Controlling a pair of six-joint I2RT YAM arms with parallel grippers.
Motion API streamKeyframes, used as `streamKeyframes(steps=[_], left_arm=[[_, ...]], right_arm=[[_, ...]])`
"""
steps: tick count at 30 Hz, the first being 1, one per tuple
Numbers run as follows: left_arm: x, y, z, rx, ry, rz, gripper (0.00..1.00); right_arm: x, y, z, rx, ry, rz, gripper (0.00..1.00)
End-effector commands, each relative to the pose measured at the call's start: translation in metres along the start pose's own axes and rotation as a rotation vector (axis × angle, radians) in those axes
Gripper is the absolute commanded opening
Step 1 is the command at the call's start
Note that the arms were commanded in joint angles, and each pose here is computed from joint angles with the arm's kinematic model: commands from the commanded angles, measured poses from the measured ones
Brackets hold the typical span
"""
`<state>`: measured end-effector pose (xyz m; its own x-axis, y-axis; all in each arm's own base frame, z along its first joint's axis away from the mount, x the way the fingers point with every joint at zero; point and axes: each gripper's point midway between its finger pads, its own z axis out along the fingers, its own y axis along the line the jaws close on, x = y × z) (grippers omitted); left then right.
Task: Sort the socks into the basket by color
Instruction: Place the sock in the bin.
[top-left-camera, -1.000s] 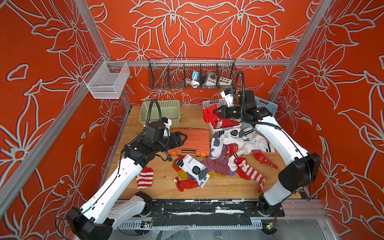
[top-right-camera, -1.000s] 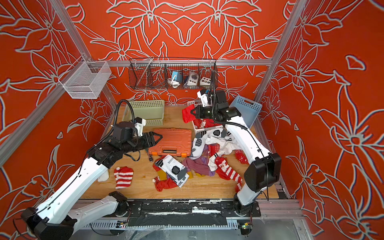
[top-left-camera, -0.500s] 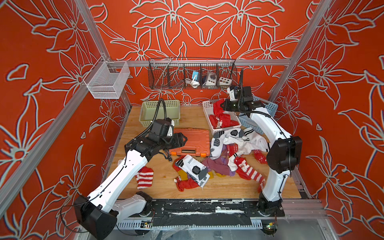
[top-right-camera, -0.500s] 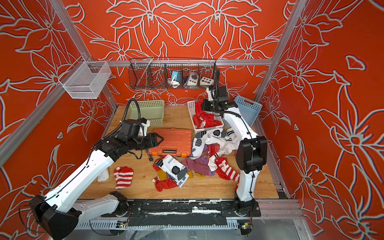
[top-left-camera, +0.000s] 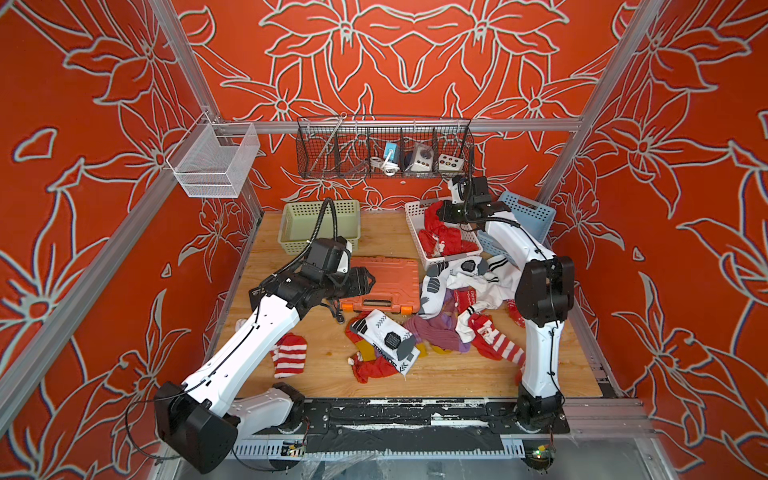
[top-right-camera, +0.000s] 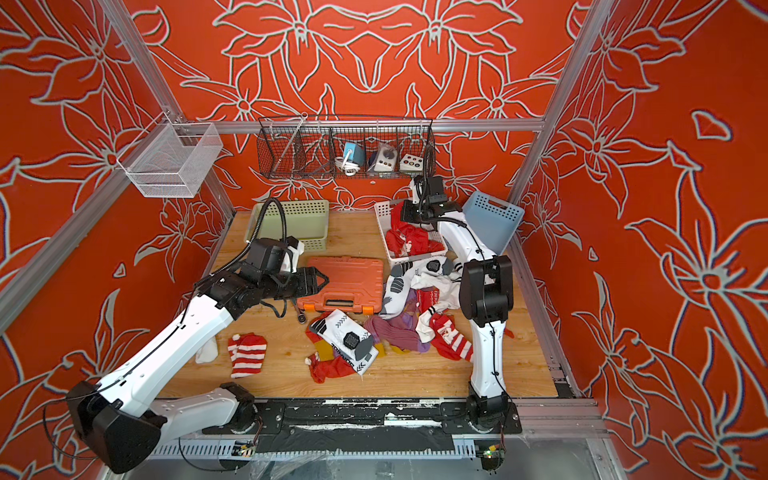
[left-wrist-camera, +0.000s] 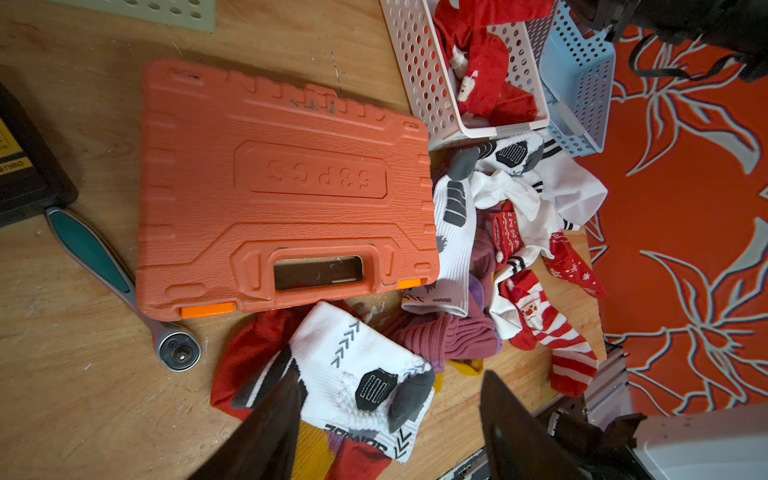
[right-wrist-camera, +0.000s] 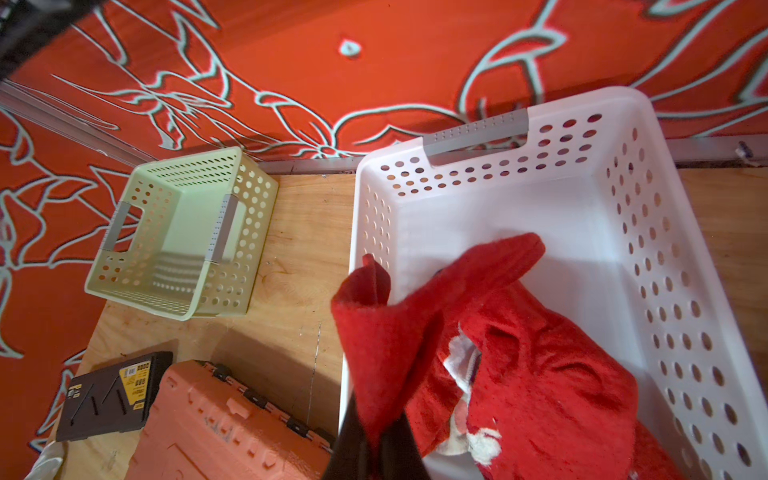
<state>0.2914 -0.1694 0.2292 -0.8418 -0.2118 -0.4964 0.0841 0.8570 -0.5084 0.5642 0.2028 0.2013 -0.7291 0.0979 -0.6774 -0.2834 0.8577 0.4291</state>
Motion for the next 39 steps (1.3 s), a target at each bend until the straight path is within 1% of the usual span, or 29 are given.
streamKeyframes(steps=[1, 6, 9, 11, 12, 15, 16, 18, 20, 26, 28, 30, 39], left_arm=[[-0.006, -0.003, 0.001, 0.001, 0.006, 0.025, 0.67], [-0.009, -0.004, 0.008, 0.009, 0.022, 0.021, 0.67], [-0.008, -0.004, 0.011, 0.013, 0.033, 0.020, 0.67], [-0.008, -0.004, 0.012, 0.012, 0.035, 0.016, 0.67], [-0.007, -0.003, 0.012, 0.011, 0.038, 0.015, 0.67], [-0.006, -0.003, 0.013, 0.011, 0.043, 0.011, 0.67], [-0.006, -0.002, 0.014, 0.010, 0.043, 0.009, 0.67], [-0.006, -0.002, 0.015, 0.010, 0.045, 0.008, 0.67], [-0.005, -0.002, 0.016, 0.008, 0.050, 0.006, 0.67], [-0.001, 0.000, 0.018, 0.006, 0.062, 0.000, 0.67], [0.000, 0.002, 0.019, 0.004, 0.066, -0.004, 0.67], [0.002, 0.002, 0.019, 0.004, 0.069, -0.009, 0.67], [0.011, 0.006, 0.021, 0.004, 0.090, -0.025, 0.68]], right_arm=[[-0.009, -0.006, 0.007, 0.020, -0.024, 0.006, 0.05], [0.002, -0.016, 0.018, 0.041, 0.010, 0.012, 0.13], [0.008, -0.020, 0.023, 0.052, 0.024, 0.016, 0.15], [0.012, -0.022, 0.025, 0.053, 0.035, 0.019, 0.22], [0.013, -0.024, 0.026, 0.056, 0.038, 0.022, 0.28], [0.016, -0.026, 0.029, 0.062, 0.048, 0.026, 0.49], [0.016, -0.026, 0.028, 0.065, 0.048, 0.028, 0.54], [0.018, -0.027, 0.028, 0.070, 0.053, 0.030, 0.61], [0.018, -0.028, 0.028, 0.074, 0.054, 0.031, 0.65], [0.013, -0.024, 0.020, 0.073, 0.044, 0.027, 0.70], [0.012, -0.022, 0.017, 0.072, 0.041, 0.029, 0.71], [0.010, -0.020, 0.012, 0.072, 0.036, 0.032, 0.74], [0.003, -0.003, -0.026, 0.063, 0.005, 0.027, 0.75]])
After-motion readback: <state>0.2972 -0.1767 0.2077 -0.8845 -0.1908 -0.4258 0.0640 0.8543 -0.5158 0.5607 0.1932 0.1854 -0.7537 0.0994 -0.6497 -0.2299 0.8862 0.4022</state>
